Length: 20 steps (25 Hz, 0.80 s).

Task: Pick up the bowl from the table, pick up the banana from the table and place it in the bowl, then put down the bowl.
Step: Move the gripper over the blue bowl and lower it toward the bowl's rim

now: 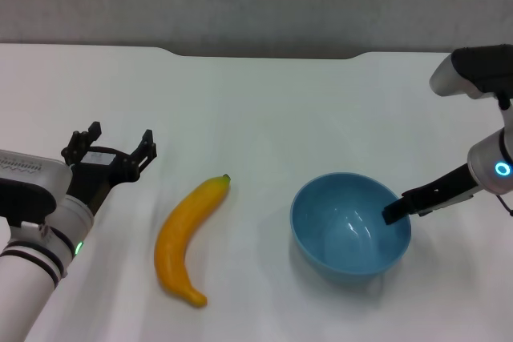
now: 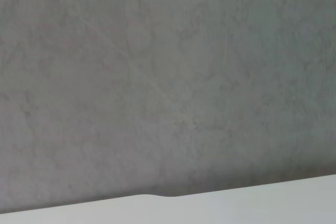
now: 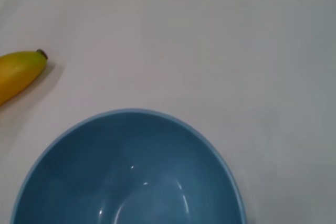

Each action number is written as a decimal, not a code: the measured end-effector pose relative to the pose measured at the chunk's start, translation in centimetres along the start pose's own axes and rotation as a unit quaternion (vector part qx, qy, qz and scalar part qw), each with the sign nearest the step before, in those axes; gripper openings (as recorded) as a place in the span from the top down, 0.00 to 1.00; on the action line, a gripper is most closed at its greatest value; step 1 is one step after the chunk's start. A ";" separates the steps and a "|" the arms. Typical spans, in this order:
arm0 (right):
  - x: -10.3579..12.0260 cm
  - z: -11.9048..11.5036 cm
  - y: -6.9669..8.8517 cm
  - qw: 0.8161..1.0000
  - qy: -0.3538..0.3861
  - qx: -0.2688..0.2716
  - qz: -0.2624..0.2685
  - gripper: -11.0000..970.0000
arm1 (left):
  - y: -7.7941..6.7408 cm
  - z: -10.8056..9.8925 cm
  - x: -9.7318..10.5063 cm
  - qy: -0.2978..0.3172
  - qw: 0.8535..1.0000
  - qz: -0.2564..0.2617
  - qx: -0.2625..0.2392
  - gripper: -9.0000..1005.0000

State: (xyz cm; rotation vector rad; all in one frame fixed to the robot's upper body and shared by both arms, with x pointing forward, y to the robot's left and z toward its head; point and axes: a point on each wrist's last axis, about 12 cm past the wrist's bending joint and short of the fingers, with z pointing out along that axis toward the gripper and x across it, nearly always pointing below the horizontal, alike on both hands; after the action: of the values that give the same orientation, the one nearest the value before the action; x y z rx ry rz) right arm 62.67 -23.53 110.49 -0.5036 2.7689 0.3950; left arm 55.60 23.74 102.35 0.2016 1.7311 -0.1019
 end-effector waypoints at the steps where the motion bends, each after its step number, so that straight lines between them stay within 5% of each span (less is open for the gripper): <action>1: 0.0 0.1 0.0 1.000 -0.002 0.002 0.001 0.24 | 0.0 0.0 0.0 0.000 1.000 0.000 0.000 0.11; 6: 0.0 1.2 0.1 1.000 0.004 0.004 0.002 0.35 | 0.0 0.1 -0.1 -0.001 1.000 0.000 0.001 0.11; 20: 0.1 2.0 0.2 1.000 0.004 0.005 0.000 0.35 | -0.2 0.4 -0.4 -0.005 1.000 0.002 0.004 0.11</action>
State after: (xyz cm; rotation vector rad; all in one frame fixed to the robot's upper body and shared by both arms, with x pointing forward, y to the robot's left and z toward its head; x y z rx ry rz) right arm 62.94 -22.73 108.69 -0.5044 2.7774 0.3790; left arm 55.97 23.45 102.65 0.2094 1.7210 -0.1071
